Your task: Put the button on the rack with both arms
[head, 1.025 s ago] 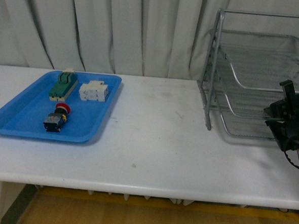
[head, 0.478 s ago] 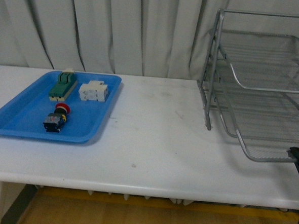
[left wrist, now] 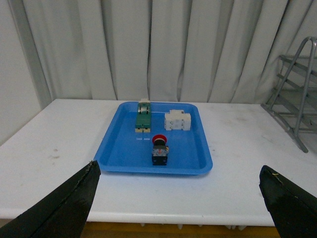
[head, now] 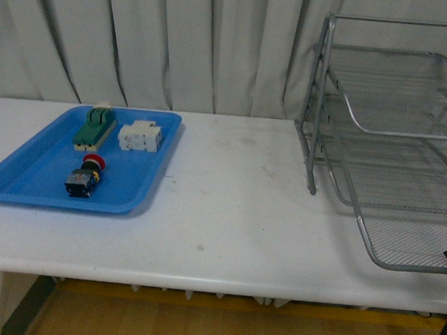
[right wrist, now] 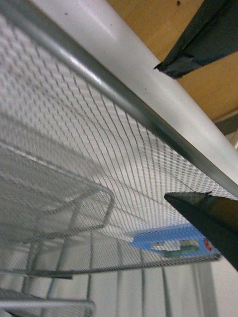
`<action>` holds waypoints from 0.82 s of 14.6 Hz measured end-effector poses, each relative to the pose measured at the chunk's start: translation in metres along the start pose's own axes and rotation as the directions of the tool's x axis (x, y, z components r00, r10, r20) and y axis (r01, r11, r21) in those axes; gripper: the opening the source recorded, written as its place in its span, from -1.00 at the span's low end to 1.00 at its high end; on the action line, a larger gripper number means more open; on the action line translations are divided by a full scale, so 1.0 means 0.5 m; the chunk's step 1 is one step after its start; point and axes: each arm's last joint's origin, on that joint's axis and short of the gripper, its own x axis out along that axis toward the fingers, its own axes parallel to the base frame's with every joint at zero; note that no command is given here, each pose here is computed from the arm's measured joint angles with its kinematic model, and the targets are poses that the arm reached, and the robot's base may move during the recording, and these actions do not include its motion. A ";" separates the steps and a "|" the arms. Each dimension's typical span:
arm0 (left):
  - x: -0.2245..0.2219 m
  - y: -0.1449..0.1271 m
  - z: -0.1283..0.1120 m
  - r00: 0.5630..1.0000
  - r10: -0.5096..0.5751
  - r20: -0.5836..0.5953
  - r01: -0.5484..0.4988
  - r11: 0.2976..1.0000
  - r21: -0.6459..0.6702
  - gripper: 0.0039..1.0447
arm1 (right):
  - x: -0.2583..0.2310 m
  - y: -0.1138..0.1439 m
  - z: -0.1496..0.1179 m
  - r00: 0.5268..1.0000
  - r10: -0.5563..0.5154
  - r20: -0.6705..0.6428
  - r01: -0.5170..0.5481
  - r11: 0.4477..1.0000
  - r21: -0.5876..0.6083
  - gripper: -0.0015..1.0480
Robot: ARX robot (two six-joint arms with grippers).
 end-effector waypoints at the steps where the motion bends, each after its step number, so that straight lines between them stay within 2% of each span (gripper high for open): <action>1: 0.000 0.000 0.000 1.000 0.000 0.000 0.000 1.000 0.000 0.87 | -0.020 0.012 0.001 1.000 0.019 0.012 -0.018 0.995 -0.094 0.52; 2: 0.000 0.000 0.000 1.000 0.000 0.000 0.000 1.000 0.000 0.87 | -0.049 0.026 0.002 0.999 0.047 0.025 -0.042 0.987 -0.158 0.77; 3: 0.000 0.000 0.000 1.000 0.000 0.000 0.000 1.000 0.000 0.87 | -0.081 0.029 0.001 0.999 0.036 0.014 -0.033 0.982 -0.186 0.91; 5: 0.000 0.000 0.000 1.000 0.000 0.000 0.000 1.000 0.000 0.87 | -0.177 0.020 -0.019 0.996 -0.093 -0.005 0.088 0.953 -0.290 0.87; 6: 0.000 0.000 0.000 1.000 0.000 -0.001 0.000 1.000 0.000 0.87 | -0.210 0.036 -0.021 0.995 0.005 0.099 0.040 0.898 -0.439 0.77; 7: 0.000 -0.001 0.001 1.000 -0.006 0.003 0.006 1.000 0.000 0.87 | -0.219 0.070 -0.006 0.961 0.174 0.216 -0.001 0.781 -0.624 0.53; 8: 0.000 0.000 -0.001 1.000 -0.001 -0.004 0.001 1.000 0.000 0.87 | -0.235 0.098 0.006 0.918 0.292 0.267 0.015 0.648 -0.761 0.28; 9: 0.000 0.000 0.000 1.000 0.002 -0.001 -0.002 1.000 0.000 0.87 | -0.256 0.117 0.011 0.892 0.347 0.291 0.056 0.553 -0.831 0.04; 10: 0.000 0.000 0.000 1.000 0.000 0.000 0.000 1.000 0.000 0.87 | -0.269 0.123 0.013 0.888 0.352 0.295 0.089 0.498 -0.863 -0.21; 12: 0.000 0.000 0.000 1.000 0.000 -0.001 0.000 1.000 0.000 0.87 | -0.292 0.128 0.012 0.889 0.350 0.294 0.114 0.453 -0.884 -0.69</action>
